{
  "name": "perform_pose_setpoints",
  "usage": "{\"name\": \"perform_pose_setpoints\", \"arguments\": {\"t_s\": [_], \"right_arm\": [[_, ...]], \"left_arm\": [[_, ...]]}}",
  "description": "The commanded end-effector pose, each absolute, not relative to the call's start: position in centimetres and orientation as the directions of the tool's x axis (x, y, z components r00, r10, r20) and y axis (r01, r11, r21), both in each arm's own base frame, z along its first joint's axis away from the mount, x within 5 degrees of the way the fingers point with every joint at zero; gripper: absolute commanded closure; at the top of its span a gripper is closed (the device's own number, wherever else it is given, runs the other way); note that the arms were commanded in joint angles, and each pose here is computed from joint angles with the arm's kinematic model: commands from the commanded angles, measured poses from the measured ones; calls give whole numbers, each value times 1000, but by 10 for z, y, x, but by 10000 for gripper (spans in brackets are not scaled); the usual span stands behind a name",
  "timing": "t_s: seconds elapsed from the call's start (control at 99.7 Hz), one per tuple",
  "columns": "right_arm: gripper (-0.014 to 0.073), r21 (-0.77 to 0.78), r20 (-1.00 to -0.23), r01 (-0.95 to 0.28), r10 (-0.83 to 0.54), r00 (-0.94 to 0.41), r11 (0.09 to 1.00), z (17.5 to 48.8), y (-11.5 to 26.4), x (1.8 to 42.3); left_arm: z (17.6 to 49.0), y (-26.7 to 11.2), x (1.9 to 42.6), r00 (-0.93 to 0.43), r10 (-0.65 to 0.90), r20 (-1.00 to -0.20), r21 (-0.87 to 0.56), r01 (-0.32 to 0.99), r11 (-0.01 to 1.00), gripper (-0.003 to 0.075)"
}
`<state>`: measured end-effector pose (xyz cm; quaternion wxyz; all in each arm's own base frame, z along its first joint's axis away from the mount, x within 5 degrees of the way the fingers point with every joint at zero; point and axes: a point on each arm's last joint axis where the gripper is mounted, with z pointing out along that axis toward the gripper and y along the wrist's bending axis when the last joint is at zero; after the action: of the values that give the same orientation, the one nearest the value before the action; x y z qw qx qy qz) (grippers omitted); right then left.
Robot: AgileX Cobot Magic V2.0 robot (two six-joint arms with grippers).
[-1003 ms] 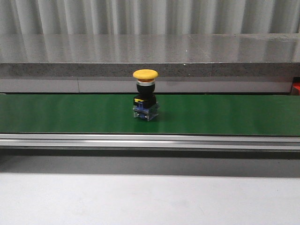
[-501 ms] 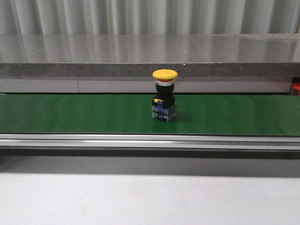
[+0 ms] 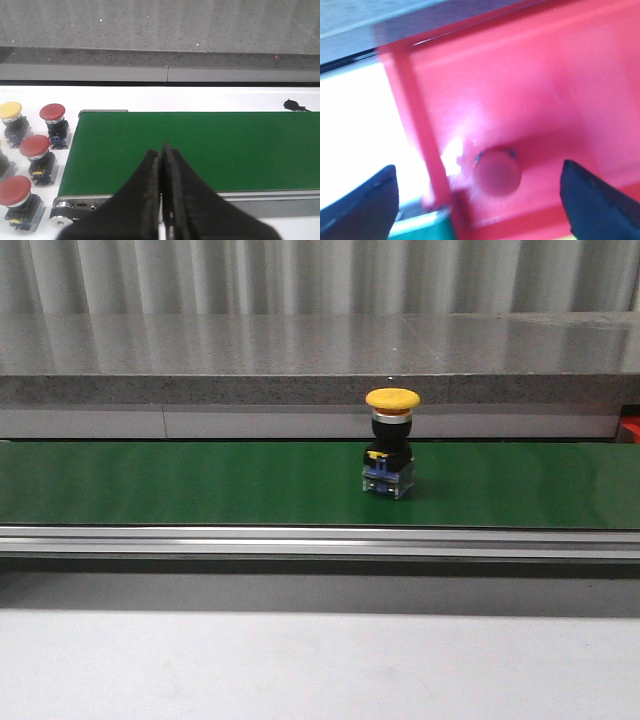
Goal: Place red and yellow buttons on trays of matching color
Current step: 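Lower the red button into the red tray and open the right gripper, then grasp the yellow button at the belt end with the right gripper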
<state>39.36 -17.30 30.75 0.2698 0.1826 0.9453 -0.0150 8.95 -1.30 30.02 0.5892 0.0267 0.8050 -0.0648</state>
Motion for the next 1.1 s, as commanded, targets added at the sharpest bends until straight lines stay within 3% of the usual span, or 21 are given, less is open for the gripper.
{"name": "perform_pose_setpoints", "arguments": {"t_s": [0.0, 0.201, 0.541, 0.742, 1.093], "right_arm": [[-50, 67, -603, 286, 267, -752, 956, 359, -152, 373], [-50, 67, -605, 131, 145, -783, 989, 372, -95, 337], [-50, 53, -501, -175, -126, -856, 983, 345, -5, 284], [-50, 61, -429, -355, -297, -853, 933, 329, 39, 282], [-50, 47, -463, -467, -394, -793, 883, 302, 87, 307]], "left_arm": [[317, -15, 91, -206, -48, -977, -78, 141, 987, 739], [317, -15, 91, -206, -48, -977, -78, 141, 987, 739], [317, -15, 91, -206, -48, -977, -78, 141, 987, 739], [317, -15, 91, -206, -48, -977, -78, 141, 987, 739], [317, -15, 91, -206, -48, -977, -78, 141, 987, 739]]}}
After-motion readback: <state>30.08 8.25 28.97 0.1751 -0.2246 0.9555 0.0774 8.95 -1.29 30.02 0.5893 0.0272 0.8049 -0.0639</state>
